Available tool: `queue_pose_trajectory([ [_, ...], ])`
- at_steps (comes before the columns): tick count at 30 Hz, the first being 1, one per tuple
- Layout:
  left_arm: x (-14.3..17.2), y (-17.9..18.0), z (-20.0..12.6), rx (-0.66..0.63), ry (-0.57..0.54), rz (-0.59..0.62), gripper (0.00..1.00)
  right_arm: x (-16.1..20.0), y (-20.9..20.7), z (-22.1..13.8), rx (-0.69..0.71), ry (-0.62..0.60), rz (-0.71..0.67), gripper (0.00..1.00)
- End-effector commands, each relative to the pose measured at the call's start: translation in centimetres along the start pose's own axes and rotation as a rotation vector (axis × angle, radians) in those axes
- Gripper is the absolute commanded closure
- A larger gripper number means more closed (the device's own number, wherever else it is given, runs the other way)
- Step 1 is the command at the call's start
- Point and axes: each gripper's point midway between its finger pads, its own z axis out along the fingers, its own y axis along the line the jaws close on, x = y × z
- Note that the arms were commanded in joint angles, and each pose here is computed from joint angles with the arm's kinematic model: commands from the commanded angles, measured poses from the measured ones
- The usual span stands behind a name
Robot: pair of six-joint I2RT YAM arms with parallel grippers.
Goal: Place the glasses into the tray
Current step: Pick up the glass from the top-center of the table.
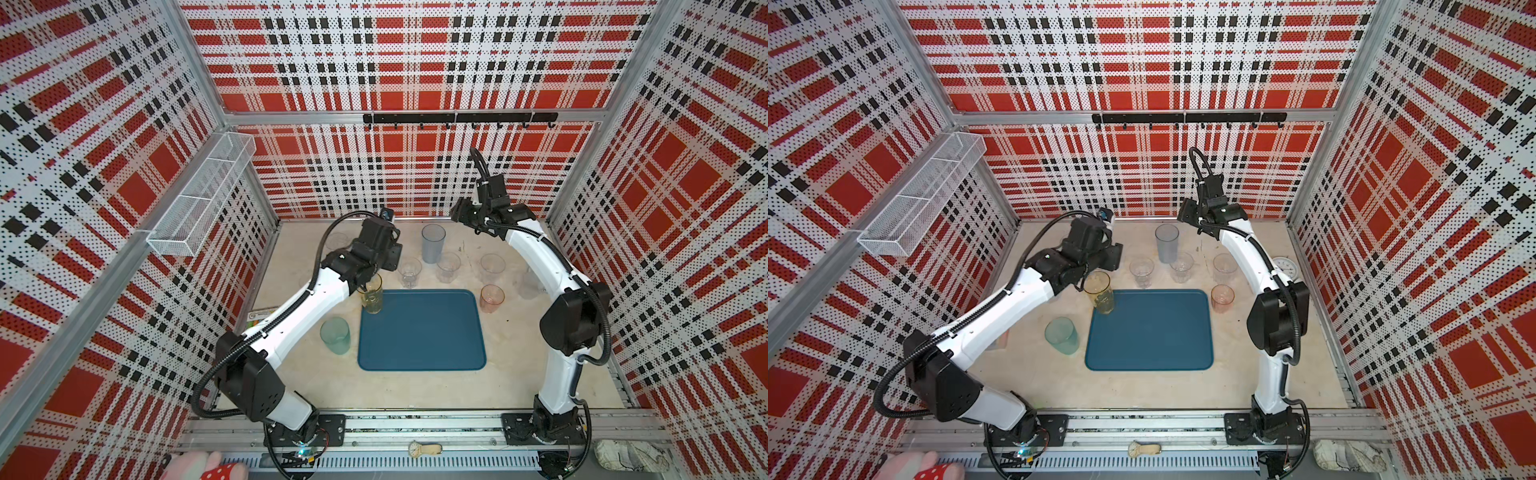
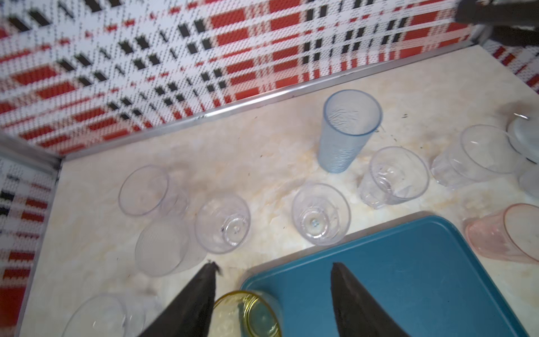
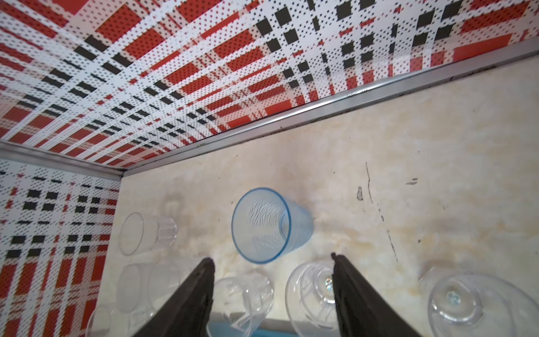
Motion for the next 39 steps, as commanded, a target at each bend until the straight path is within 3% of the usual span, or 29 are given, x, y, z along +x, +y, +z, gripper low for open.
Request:
queue_pose_trajectory([
  [1, -6.0, -0.5, -3.1, -0.05, -0.325, 0.022, 0.21, 3.0, -0.7, 3.4, 0.065, 0.099, -0.043, 0.33],
  [6, -6.2, -1.0, -4.1, -0.025, -0.43, -0.028, 0.15, 4.3, -0.2, 6.1, 0.034, 0.125, -0.029, 0.36],
  [23, -4.6, -0.5, -4.7, 0.028, -0.436, -0.099, 0.15, 6.8, -1.3, 11.7, 0.078, 0.182, -0.034, 0.48],
  [32, -4.7, 0.3, -5.7, 0.008, -0.463, -0.135, 0.15, 7.4, -2.9, 13.0, 0.112, 0.195, -0.033, 0.61],
  [39, -4.7, 0.7, -5.6, -0.007, -0.463, -0.142, 0.15, 6.2, -3.1, 12.6, 0.091, 0.169, -0.003, 0.79],
])
